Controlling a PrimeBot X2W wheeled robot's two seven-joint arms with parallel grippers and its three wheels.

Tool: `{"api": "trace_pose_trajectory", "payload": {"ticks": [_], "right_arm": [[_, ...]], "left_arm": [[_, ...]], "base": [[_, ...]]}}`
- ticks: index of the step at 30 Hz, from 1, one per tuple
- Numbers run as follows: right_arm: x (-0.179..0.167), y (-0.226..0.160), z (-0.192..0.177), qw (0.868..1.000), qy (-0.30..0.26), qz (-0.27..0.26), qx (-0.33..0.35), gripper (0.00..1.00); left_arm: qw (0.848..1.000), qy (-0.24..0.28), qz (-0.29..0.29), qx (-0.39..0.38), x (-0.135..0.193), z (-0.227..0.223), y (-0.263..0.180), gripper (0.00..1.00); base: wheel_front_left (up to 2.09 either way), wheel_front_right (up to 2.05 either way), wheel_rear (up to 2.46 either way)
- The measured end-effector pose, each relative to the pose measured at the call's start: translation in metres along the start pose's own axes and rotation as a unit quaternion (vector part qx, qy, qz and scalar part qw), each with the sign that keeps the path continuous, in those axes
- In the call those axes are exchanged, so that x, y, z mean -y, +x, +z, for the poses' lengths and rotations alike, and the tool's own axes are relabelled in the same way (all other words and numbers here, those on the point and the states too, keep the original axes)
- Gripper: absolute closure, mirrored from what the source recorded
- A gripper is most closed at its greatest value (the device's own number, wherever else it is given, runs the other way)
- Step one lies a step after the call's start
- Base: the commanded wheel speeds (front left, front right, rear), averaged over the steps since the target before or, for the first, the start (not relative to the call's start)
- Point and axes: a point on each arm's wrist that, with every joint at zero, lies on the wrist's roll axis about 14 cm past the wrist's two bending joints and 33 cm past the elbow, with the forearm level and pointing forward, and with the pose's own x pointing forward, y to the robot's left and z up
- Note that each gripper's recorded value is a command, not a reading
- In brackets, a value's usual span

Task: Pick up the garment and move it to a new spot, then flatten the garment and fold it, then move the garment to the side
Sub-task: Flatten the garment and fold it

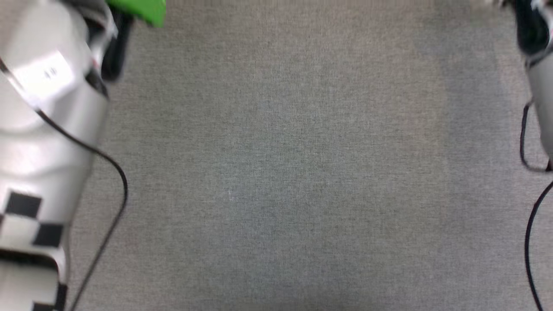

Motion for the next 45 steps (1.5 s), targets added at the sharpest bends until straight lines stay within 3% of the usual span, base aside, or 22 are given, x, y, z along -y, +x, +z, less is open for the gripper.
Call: {"api": "trace_pose_trajectory", "payload": {"ticks": [7,18,30,45], "right_arm": [[0.001,-0.076,-0.052,0.995,0.005,0.004,-0.096,1.00],[0.003,-0.165,-0.062,0.988,0.054,-0.003,-0.147,1.00],[-0.003,-0.246,-0.082,0.968,0.133,-0.014,-0.213,1.00],[-0.003,-0.325,-0.080,0.956,0.159,-0.005,-0.246,1.00]], "left_arm": [[0.996,-0.045,0.028,-0.070,0.020,-0.038,-0.087,1.00],[0.985,-0.061,0.048,-0.153,0.051,-0.059,-0.212,1.00],[0.980,-0.074,0.032,-0.180,0.094,-0.047,-0.284,1.00],[0.973,-0.119,0.028,-0.194,0.138,-0.033,-0.352,1.00]], "base": [[0.00,0.00,0.00],[0.00,0.00,0.00],[0.00,0.00,0.00],[0.00,0.00,0.00]]}}
